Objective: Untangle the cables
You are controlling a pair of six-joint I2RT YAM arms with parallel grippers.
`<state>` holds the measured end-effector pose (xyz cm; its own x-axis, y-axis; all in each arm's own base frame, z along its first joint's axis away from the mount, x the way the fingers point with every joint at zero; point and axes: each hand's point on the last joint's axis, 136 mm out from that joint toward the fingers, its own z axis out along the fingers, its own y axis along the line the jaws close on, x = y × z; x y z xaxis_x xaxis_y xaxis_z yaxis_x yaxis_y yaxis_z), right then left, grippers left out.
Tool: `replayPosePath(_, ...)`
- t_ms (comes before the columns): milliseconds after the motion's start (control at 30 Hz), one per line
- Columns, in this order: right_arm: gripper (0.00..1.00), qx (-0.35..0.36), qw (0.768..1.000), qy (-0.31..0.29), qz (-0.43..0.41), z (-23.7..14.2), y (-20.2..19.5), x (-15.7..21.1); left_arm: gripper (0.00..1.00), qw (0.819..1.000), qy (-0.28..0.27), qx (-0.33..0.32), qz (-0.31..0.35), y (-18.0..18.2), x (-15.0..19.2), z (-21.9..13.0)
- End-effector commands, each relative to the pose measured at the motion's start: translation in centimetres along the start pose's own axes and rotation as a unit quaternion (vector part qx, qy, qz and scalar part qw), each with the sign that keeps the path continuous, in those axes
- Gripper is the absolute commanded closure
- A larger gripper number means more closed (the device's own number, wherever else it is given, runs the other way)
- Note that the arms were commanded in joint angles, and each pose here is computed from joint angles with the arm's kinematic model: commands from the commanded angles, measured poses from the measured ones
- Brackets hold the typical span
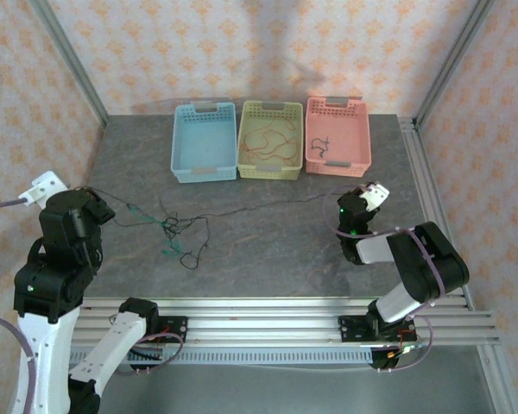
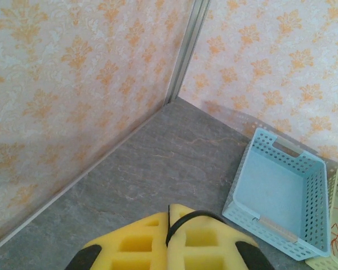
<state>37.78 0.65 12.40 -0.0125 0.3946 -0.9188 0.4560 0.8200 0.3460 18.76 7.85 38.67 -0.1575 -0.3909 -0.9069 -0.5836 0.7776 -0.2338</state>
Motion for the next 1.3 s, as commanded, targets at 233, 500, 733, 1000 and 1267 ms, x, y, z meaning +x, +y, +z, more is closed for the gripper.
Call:
replayPosePath(233, 1.00, 0.045, 0.998, -0.017, 0.030, 0.1, -2.7, -0.8, 1.00, 0.996, -0.020, -0.060, 0.055, 1.4, -2.3, -0.4)
replayPosePath(500, 1.00, -0.002, 0.999, -0.010, 0.046, 0.0, -1.2, -0.7, 1.00, 0.995, 0.053, 0.084, 0.031, -4.6, 0.4, 0.9)
replayPosePath(733, 1.00, -0.050, 0.998, -0.005, 0.038, -0.4, 0.8, -0.7, 1.00, 0.980, 0.130, 0.148, -0.007, -8.0, 6.5, 3.8)
replayPosePath(1000, 0.90, -0.088, 0.996, 0.020, 0.022, -0.6, 3.1, 0.2, 1.00, 0.974, 0.168, 0.151, -0.033, -9.2, 14.1, 9.1)
replayPosePath(1267, 0.50, -0.120, 0.992, 0.031, -0.013, -1.8, 5.9, -1.6, 1.00, 0.973, 0.165, 0.158, -0.025, -9.3, 17.9, 11.5)
